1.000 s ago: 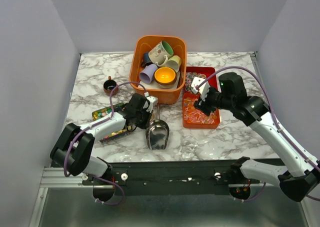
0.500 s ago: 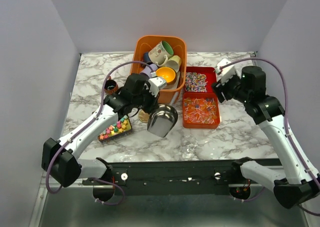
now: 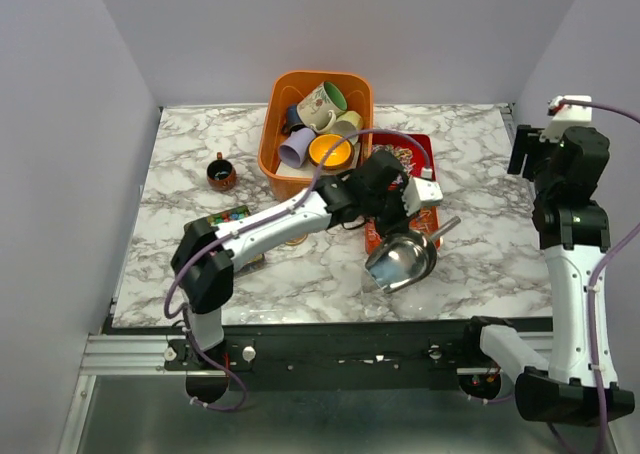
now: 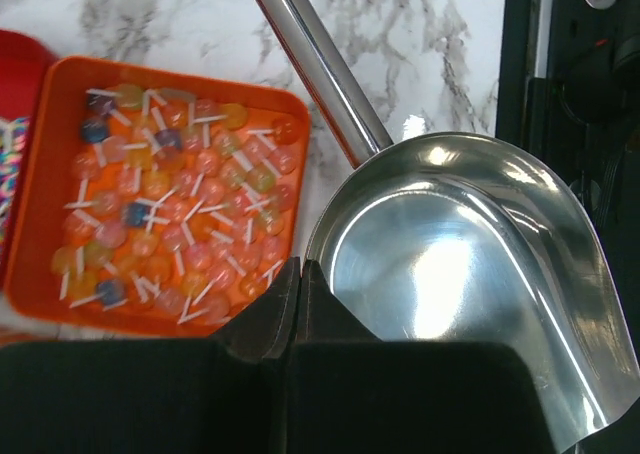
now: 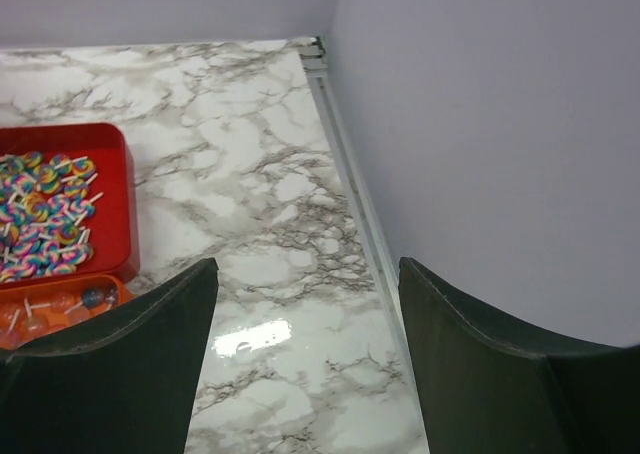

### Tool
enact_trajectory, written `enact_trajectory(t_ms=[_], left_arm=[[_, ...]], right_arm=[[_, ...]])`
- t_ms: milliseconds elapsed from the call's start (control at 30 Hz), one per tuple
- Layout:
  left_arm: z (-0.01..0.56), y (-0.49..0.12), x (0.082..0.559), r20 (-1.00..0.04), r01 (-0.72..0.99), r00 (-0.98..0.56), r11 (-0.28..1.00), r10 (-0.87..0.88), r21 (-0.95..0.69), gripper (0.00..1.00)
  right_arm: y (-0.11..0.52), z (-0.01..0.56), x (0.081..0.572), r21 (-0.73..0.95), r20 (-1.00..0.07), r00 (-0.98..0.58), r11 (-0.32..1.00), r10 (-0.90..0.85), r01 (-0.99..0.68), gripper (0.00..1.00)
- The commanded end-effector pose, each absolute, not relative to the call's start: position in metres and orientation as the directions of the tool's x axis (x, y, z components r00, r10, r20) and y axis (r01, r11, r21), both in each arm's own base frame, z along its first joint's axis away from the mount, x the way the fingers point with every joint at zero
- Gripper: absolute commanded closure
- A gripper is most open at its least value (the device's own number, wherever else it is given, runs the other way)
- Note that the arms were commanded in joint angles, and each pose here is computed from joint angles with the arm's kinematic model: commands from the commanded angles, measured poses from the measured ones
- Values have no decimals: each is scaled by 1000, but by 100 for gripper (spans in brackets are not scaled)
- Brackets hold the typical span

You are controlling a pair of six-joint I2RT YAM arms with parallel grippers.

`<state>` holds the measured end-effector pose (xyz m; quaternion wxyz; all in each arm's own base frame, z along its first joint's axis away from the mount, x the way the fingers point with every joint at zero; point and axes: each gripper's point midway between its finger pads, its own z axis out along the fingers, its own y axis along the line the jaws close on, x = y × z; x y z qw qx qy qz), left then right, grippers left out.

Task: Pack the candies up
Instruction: Place the spatula at the center of the board.

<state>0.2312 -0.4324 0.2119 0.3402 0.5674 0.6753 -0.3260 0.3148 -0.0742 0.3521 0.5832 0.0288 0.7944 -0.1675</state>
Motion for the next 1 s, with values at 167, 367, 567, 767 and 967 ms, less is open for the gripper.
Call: enact_trajectory(t_ms=[167, 367, 567, 767, 967], left_arm=[[202, -542, 175, -873, 995, 45, -99, 486, -3, 100], [187, -603, 169, -891, 991, 73, -134, 449, 14, 100], [161, -642, 183, -906, 997, 77, -61, 415, 57, 100], [133, -660, 201, -904, 995, 90, -9, 419, 95, 100], [96, -664, 204, -886, 996, 79, -9, 457, 84, 100]], right_arm=[[-96, 404, 270, -173, -978, -173, 904, -113, 391, 20], [-93, 400, 263, -173, -976, -189, 911, -107, 375, 20], [-85, 400, 265, -143, -976, -206, 930, -76, 338, 20], [-74, 391, 264, -154, -972, -215, 949, -95, 276, 20], [-67, 383, 267, -154, -969, -227, 962, -102, 225, 20]])
